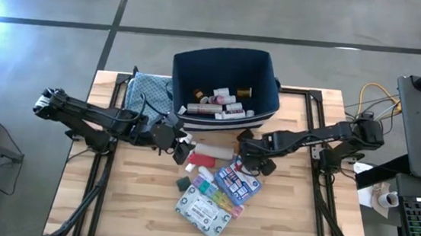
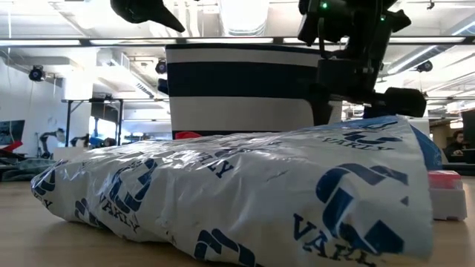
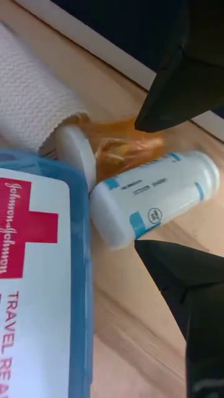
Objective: Pick & place medical supplies in basket/bin
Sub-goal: Put the blue pill bottle into the blue bin
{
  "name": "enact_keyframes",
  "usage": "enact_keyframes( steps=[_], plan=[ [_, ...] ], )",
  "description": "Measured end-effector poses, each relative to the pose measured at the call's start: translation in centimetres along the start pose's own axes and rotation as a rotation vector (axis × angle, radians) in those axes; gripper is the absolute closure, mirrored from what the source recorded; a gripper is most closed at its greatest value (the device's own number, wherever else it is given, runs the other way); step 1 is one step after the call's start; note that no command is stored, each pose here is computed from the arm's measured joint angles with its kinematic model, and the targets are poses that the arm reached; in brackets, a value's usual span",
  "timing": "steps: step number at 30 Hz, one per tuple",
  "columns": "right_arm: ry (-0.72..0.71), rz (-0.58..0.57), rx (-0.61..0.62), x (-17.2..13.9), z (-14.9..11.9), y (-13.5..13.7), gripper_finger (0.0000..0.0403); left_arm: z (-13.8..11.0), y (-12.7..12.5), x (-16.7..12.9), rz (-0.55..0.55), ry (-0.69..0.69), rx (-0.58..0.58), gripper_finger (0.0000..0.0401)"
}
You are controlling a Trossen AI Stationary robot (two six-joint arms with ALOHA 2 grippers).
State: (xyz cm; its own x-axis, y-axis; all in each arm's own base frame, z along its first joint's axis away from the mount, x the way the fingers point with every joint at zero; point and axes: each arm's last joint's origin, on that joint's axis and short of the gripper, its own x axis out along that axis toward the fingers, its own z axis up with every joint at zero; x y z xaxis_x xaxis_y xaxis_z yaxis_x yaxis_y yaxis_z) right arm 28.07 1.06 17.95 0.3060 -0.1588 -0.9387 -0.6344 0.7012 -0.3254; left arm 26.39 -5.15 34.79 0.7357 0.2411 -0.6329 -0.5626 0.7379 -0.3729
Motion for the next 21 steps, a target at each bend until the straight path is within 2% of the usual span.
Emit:
enact_keyframes(
  steps=[5, 11, 18, 21],
  plan=[
    [0.013, 0.038, 0.041, 1.0, -0.4, -0.3, 0.0117, 0.0, 0.0, 0.0, -0.005, -0.004, -0.005, 0.0131],
    [0.055, 0.120, 0.183, 2.9, -1.0, -0.4, 0.0117, 0.0, 0.0, 0.0, -0.005, -0.004, -0.029, 0.0131],
    [0.100, 0.141, 0.313, 3.7, -1.2, -0.1, 0.0119, 0.0, -0.1, 0.0, -0.005, -0.004, -0.032, 0.0131],
    [0.119, 0.145, 0.387, 3.9, -1.3, 0.0, 0.0131, 0.0, -0.1, 0.0, -0.005, -0.004, -0.032, 0.0131]
  ],
)
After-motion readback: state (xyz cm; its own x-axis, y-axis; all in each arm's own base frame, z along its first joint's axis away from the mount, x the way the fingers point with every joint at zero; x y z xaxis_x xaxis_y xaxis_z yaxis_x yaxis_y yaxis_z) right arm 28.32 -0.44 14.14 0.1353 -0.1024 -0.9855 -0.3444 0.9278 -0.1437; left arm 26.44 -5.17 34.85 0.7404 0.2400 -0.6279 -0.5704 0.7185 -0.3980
